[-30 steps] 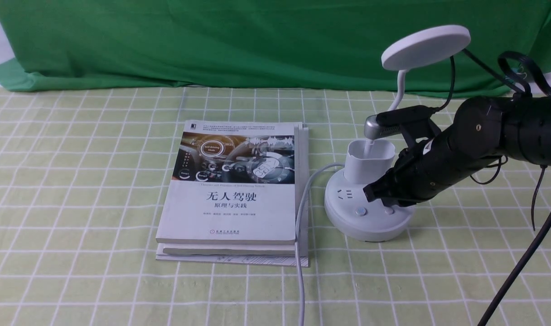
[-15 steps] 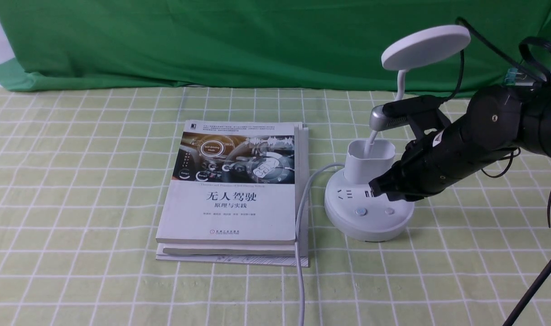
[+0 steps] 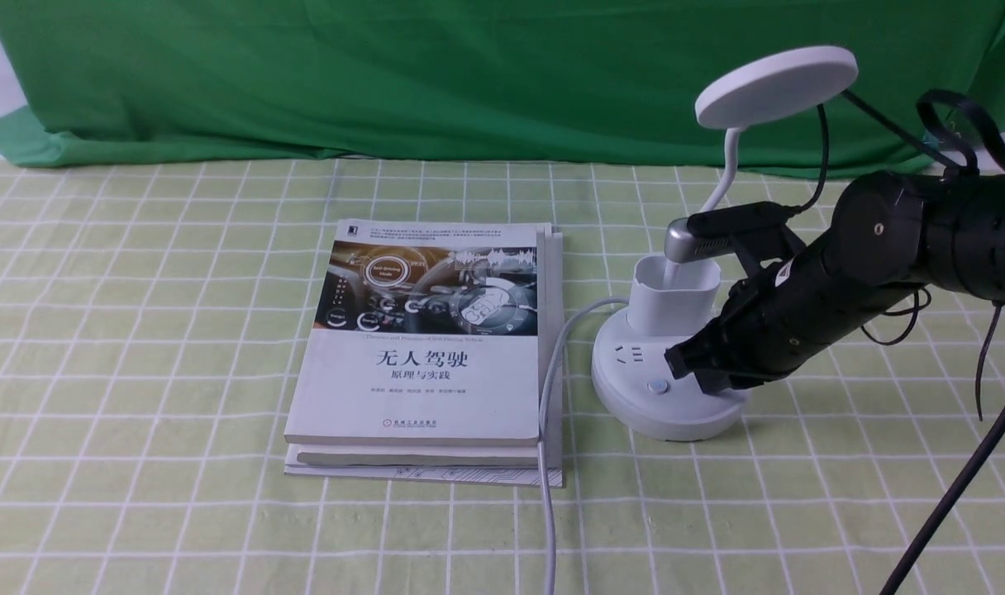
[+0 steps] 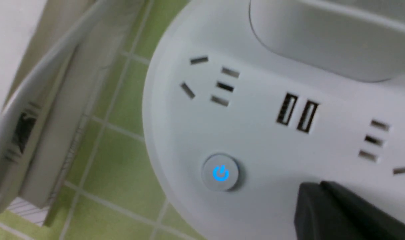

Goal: Turn on the table lamp on the green coffee tablecloth with your hand.
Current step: 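Press the button on the base of the white desk lamp with the right gripper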

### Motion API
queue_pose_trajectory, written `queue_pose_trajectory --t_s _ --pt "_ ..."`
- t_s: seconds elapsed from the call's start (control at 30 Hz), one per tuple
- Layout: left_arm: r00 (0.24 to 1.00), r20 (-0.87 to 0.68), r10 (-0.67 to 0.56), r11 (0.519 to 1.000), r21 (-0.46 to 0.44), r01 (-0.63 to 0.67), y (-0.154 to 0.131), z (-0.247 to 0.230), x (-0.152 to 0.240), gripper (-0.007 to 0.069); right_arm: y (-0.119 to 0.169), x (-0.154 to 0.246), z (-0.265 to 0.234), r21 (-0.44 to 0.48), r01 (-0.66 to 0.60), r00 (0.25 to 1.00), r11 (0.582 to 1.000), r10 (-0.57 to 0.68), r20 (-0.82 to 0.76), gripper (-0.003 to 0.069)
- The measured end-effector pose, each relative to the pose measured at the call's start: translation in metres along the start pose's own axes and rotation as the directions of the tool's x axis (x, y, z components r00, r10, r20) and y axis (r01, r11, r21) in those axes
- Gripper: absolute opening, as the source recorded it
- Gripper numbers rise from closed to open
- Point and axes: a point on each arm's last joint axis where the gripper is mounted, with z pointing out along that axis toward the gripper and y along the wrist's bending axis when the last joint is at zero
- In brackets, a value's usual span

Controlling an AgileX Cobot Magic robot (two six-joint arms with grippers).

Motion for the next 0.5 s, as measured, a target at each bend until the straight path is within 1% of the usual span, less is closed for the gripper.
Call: queue_pose_trajectory --t_s 0.27,0.5 --pt "1.0 0.0 0.0 1.0 0.0 0.0 0.0 0.0 0.0 0.0003 0.002 -0.001 -0.007 -0.001 0.008 1.0 1.0 -0.008 0.016 0.0032" --pt "1.0 0.0 0.0 1.0 0.0 0.0 0.0 0.0 0.0 0.0003 0.011 -0.001 -0.04 -0.012 0.032 0.998 0.999 -0.031 0.055 0.0032"
